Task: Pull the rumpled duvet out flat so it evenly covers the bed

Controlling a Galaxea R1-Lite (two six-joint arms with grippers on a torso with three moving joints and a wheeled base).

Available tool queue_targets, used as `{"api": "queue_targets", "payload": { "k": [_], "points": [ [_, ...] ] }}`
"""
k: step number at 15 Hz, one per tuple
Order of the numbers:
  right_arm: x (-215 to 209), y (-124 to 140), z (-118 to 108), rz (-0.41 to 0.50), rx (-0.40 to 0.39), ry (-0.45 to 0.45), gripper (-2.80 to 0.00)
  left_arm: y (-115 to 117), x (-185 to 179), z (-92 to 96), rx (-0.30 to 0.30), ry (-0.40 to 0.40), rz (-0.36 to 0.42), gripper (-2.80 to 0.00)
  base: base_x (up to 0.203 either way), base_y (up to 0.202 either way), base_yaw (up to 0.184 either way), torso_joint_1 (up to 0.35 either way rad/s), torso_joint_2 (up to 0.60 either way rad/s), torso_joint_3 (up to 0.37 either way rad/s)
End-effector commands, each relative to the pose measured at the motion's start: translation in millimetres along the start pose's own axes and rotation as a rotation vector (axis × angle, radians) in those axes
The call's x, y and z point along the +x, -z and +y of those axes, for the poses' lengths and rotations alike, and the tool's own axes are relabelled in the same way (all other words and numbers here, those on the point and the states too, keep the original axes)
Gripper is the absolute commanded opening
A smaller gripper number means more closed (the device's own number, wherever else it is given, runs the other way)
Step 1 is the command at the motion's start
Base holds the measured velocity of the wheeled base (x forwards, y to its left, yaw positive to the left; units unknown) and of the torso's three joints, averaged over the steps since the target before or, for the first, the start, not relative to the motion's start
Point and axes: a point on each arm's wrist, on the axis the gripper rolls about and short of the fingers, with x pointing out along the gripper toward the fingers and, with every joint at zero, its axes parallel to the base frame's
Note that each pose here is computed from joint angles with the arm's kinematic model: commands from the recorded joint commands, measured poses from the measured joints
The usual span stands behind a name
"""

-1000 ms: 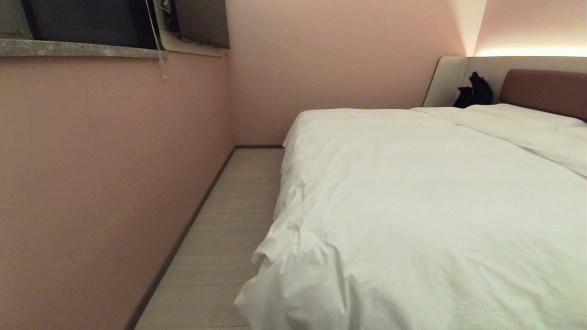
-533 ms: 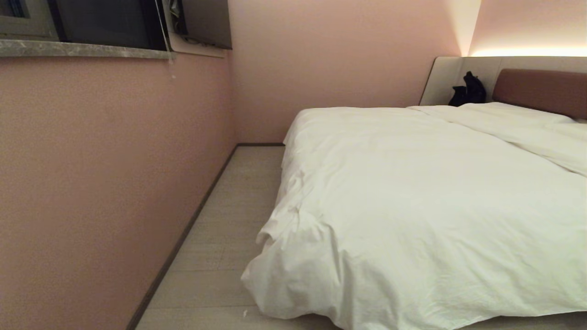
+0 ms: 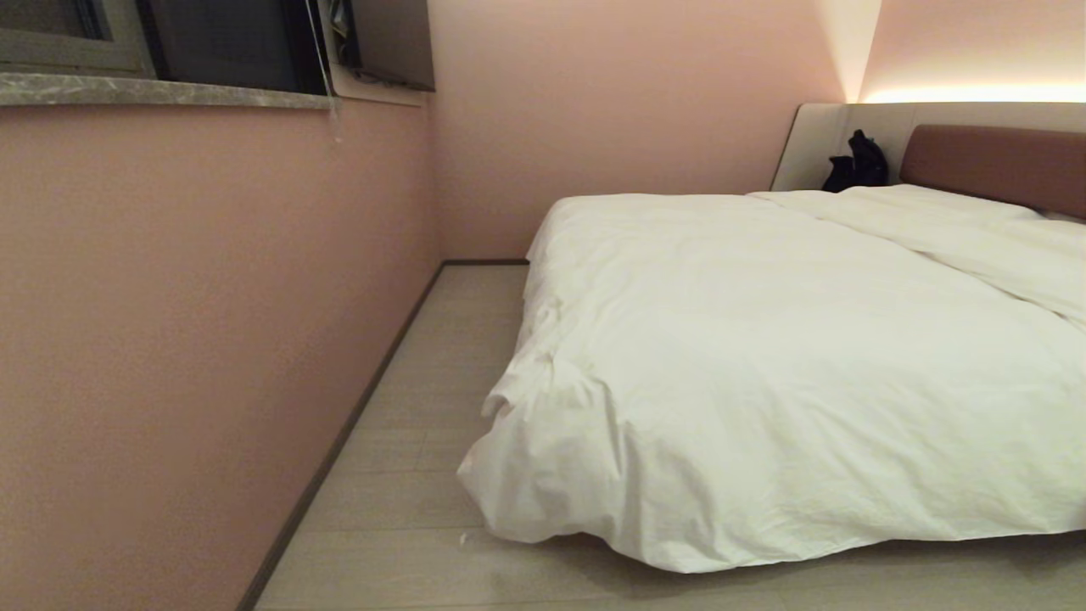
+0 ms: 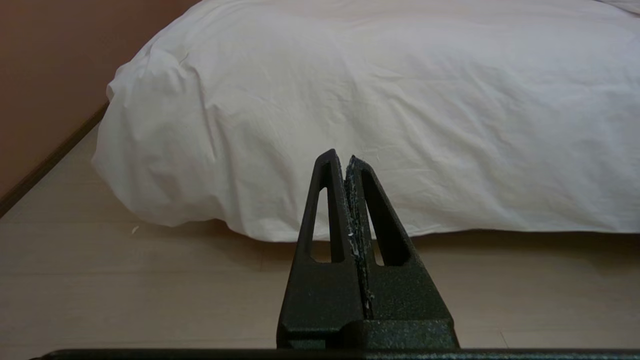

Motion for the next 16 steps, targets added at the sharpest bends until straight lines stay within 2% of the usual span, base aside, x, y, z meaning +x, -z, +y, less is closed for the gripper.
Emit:
{"api": "queue_targets", "payload": {
  "k": [1, 3, 16],
  "points": [
    [0.0, 0.0, 0.0, -0.001, 0.0, -0.001, -2.8, 0.1, 0.0, 0.1, -0.003, -0.002, 0.0, -2.8, -0.192, 0.0, 0.004, 0.007, 0.01, 0.0],
    [0.0, 0.0, 0.0, -0.001, 0.0, -0.001, -2.8, -0.3, -0.2, 0.0, -0.003, -0.002, -0.001, -2.8, -0.153, 0.0, 0.001, -0.002, 0.0, 0.004],
    [0.0, 0.0, 0.0, -0.001, 0.001, 0.001, -2.8, 0.1, 0.0, 0.1, -0.003, -0.002, 0.0, -2.8, 0.0, 0.0, 0.0, 0.0, 0.0, 0.0]
  ]
}}
